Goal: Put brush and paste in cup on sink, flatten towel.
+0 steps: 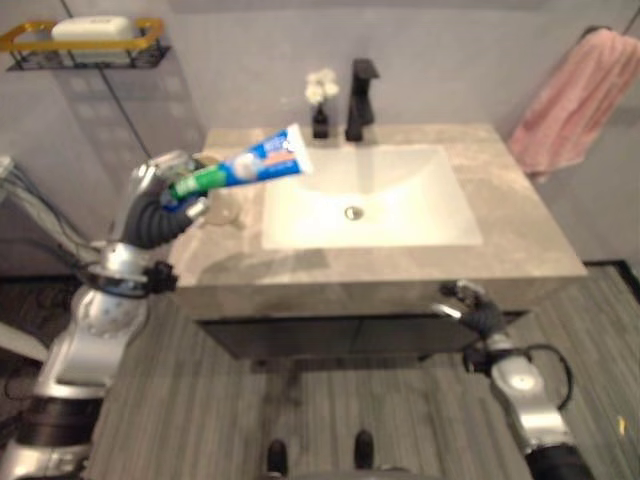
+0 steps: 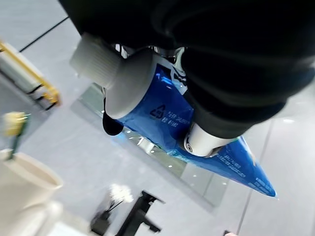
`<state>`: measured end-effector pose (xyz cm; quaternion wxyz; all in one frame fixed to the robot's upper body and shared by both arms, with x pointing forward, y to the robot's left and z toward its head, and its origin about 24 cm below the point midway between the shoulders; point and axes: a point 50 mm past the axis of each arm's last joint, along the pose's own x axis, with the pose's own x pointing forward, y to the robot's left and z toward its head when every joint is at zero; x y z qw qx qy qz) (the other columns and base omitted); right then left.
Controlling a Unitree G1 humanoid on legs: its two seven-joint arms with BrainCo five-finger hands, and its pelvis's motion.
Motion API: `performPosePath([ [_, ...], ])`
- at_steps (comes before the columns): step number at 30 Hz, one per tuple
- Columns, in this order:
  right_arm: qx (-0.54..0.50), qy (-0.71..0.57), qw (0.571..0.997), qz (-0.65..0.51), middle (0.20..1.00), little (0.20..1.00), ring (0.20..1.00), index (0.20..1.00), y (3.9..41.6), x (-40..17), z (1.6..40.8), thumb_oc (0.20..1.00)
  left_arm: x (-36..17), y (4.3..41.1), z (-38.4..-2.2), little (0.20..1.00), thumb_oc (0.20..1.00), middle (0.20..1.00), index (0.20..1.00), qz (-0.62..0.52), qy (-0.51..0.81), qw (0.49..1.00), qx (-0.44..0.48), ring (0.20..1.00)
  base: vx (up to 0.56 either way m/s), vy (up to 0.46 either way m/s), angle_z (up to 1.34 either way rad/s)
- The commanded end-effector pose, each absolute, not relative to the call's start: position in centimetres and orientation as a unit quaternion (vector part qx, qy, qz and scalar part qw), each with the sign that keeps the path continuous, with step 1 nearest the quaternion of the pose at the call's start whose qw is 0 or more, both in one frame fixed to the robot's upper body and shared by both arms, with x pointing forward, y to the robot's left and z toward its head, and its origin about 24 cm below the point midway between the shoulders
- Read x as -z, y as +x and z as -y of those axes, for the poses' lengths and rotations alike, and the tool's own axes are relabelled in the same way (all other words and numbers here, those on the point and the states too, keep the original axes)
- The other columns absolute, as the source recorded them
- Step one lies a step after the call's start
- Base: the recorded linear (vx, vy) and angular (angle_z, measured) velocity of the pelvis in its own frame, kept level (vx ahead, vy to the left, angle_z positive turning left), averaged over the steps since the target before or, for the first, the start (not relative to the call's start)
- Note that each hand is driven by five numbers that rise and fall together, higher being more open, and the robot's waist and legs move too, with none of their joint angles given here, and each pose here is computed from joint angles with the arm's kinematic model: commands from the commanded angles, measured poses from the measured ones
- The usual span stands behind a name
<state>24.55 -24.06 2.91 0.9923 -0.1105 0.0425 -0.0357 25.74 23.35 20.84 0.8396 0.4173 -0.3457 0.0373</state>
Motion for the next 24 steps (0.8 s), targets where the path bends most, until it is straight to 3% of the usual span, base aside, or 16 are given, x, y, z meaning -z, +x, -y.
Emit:
performPosePath([
  [1, -0.056, 0.001, 0.955, 0.292, 1.0, 1.0, 1.0, 1.0, 29.2, -16.7, 18.6, 1.0, -24.7, 25.7, -21.7, 0.2, 0.2, 0.2, 0.2, 0.443, 0.382, 0.81, -0.035, 0.2, 0.0, 0.0, 0.0],
  [6, -0.161, 0.116, 0.921, 0.336, 1.0, 1.0, 1.0, 1.0, 30.3, -20.3, 13.1, 1.0, -25.7, 25.6, -20.0, 0.2, 0.2, 0.2, 0.2, 0.473, 0.354, 0.807, -0.004, 0.2, 0.0, 0.003, 0.03],
  [9, -0.197, 0.114, 0.899, 0.373, 1.0, 1.0, 1.0, 1.0, 29.7, -22.7, 11.7, 1.0, -26.2, 25.2, -19.8, 0.2, 0.2, 0.2, 0.2, 0.484, 0.343, 0.805, 0.001, 0.2, 0.01, 0.005, 0.19],
  [14, -0.221, 0.007, 0.881, 0.419, 1.0, 1.0, 1.0, 1.0, 28.2, -25.4, 12.0, 1.0, -26.6, 24.6, -20.9, 0.2, 0.2, 0.2, 0.2, 0.479, 0.359, 0.801, -0.01, 0.2, 0.02, 0.01, 0.23],
  [24, -0.268, 0.16, 0.886, 0.344, 1.0, 1.0, 1.0, 1.0, 29.6, -23.8, 9.4, 1.0, -26.3, 24.6, -20.1, 0.2, 0.2, 0.2, 0.2, 0.479, 0.33, 0.813, 0.0, 0.2, 0.01, 0.031, 0.01],
])
